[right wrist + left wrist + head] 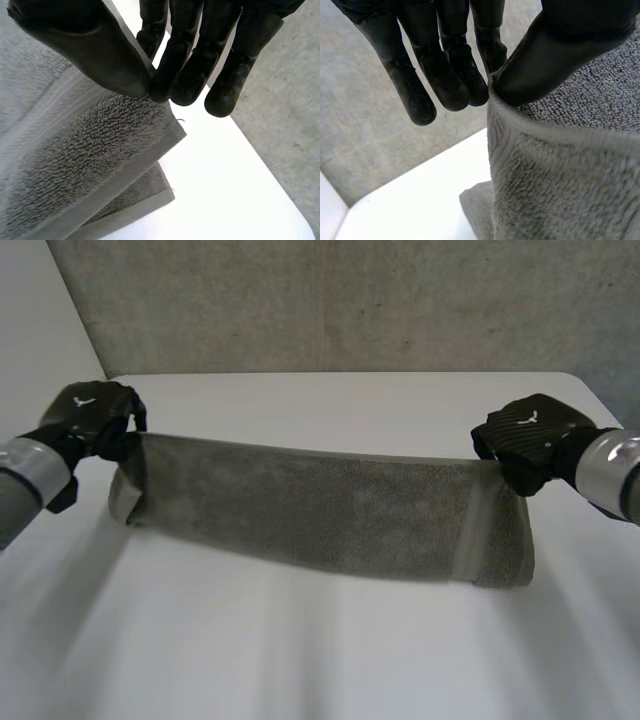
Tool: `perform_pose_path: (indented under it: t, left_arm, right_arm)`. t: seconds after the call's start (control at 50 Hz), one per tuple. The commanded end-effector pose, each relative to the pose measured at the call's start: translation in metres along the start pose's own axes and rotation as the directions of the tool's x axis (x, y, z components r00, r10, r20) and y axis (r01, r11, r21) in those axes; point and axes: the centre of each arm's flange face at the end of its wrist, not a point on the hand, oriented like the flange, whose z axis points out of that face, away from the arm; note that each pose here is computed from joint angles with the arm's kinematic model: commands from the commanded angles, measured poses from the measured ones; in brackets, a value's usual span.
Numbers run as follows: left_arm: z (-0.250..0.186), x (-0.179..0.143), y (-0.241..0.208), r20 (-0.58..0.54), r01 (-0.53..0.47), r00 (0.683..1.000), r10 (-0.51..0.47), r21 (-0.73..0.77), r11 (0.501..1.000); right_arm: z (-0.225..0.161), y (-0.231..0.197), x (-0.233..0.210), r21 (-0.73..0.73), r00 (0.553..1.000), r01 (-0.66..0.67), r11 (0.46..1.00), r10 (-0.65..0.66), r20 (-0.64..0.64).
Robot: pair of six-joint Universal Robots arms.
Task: Fold the towel.
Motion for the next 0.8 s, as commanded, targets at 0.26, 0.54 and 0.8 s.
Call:
perform_pose_path:
  t: [0.26,0.54,0.8]
  left_arm:
    - [0.095,-0.005,0.048,-0.058,-0.009,0.998,0.011,0.038,0.999]
    - [0.123,-0.002,0.079,-0.069,-0.018,0.997,0.022,0.053,0.998]
    - [0.127,0.003,0.072,-0.080,-0.034,0.996,0.043,0.104,0.994]
  right_arm:
    - [0.091,0.030,0.009,0.032,0.994,-0.026,0.999,0.029,-0.102]
    - [0.119,0.046,0.005,0.020,0.981,-0.011,1.000,0.015,-0.193]
    - [0.113,0.053,-0.002,-0.036,0.978,-0.019,0.999,0.011,-0.210]
